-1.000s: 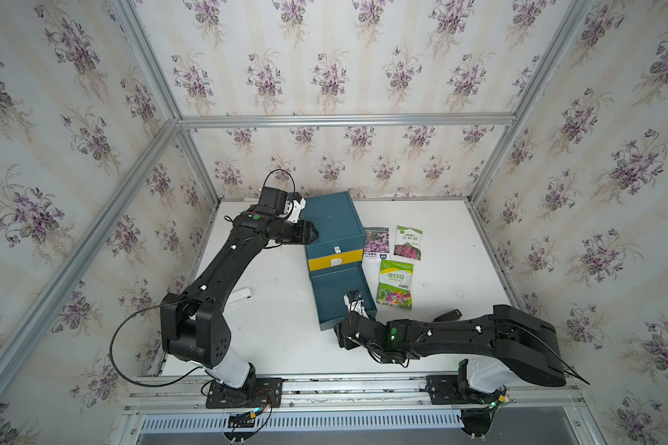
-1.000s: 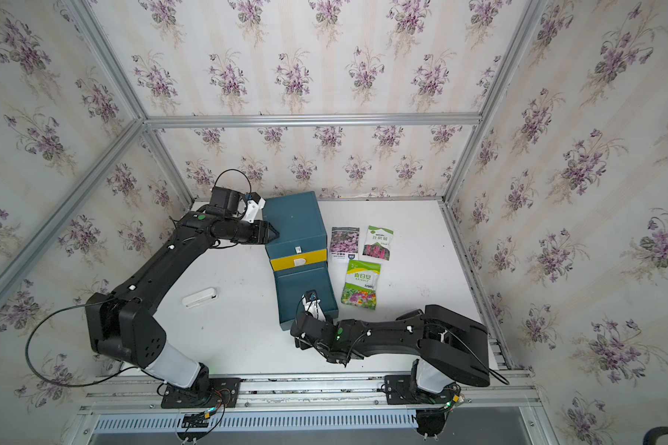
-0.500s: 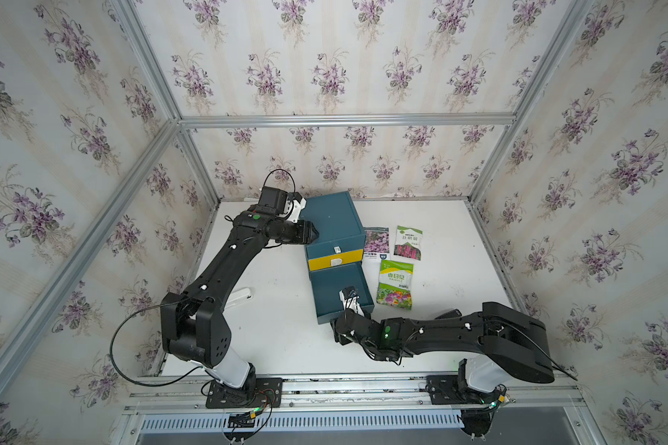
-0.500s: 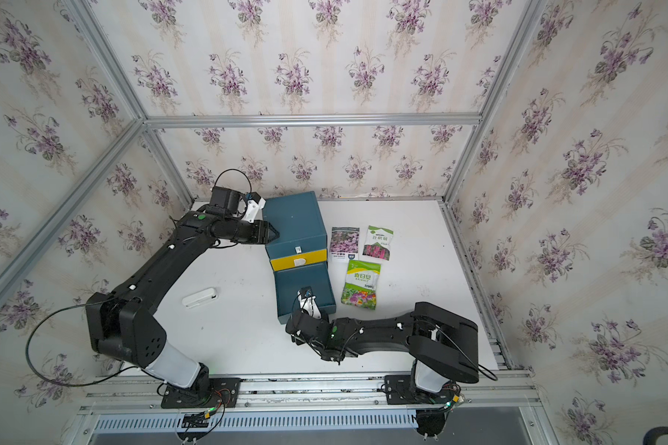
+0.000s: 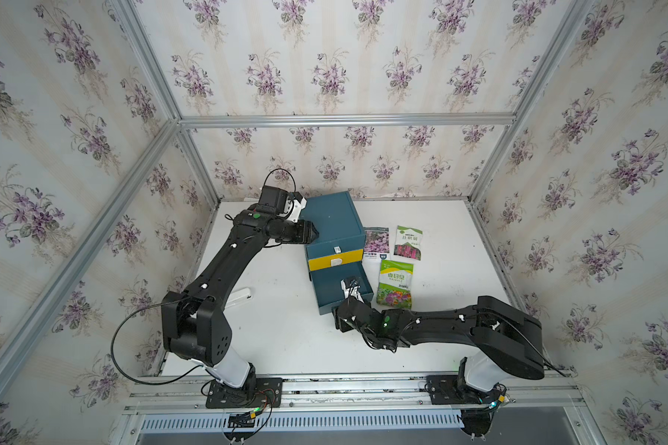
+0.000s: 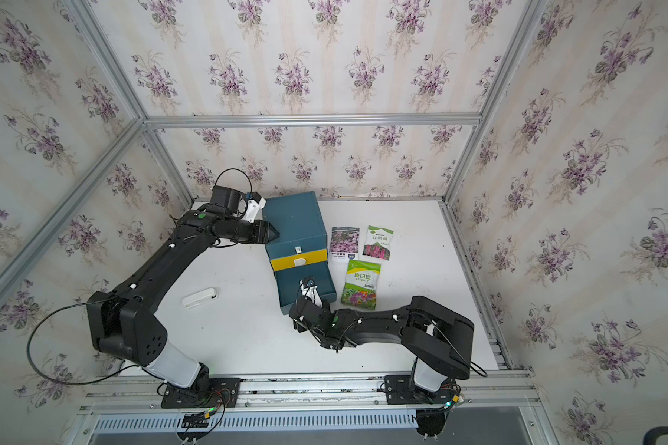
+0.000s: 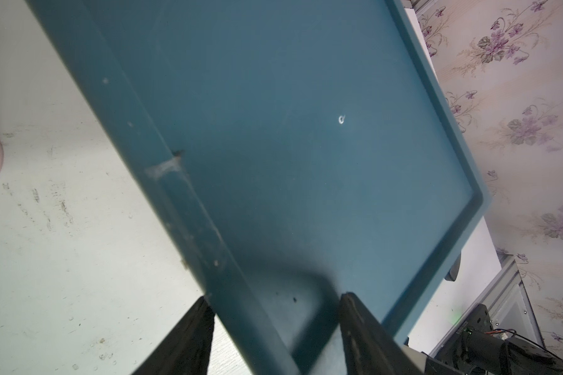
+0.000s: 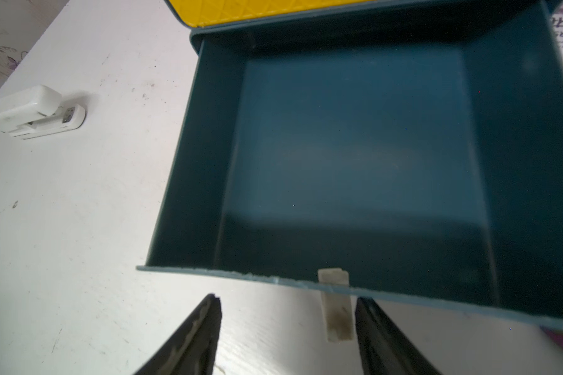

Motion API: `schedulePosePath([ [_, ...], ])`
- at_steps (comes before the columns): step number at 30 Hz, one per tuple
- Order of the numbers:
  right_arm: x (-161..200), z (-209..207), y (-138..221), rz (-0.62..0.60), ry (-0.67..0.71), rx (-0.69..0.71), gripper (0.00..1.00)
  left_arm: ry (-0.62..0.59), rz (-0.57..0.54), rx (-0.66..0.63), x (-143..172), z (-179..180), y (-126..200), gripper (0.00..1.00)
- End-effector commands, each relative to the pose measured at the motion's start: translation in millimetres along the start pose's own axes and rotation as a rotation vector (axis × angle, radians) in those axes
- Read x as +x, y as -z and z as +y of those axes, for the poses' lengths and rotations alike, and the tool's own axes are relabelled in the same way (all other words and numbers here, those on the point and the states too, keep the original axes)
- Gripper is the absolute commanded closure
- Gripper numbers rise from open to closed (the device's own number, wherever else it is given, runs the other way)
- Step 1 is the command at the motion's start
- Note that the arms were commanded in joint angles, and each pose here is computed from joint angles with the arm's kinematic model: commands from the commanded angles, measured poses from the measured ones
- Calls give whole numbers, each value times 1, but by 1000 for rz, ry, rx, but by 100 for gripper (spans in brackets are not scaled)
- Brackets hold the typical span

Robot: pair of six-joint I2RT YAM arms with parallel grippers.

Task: Take the seed bags out of the drawer
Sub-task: Close the drawer in the storage box.

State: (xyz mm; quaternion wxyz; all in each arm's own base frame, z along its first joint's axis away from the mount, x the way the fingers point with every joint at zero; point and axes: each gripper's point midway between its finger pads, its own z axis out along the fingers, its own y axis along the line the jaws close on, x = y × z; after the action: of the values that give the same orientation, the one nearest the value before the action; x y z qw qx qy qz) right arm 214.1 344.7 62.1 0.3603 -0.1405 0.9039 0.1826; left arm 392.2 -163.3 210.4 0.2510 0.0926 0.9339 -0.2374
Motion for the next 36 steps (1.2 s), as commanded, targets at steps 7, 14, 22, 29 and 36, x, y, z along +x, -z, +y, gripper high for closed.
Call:
schedulePosePath([
  [7,-25,5,-12,-61,18,-28,32,25,204,-128,51,28,-5,36],
  [14,-37,3,-23,-78,24,-24,33,25,206,-130,51,29,-5,36],
  [22,-53,1,-40,-104,21,-14,35,28,206,-131,51,30,-5,36],
  [29,-66,-2,-51,-132,9,-12,37,27,204,-132,50,31,-5,36],
  [36,-73,-4,-64,-149,-8,-7,39,30,208,-134,51,33,-6,36],
])
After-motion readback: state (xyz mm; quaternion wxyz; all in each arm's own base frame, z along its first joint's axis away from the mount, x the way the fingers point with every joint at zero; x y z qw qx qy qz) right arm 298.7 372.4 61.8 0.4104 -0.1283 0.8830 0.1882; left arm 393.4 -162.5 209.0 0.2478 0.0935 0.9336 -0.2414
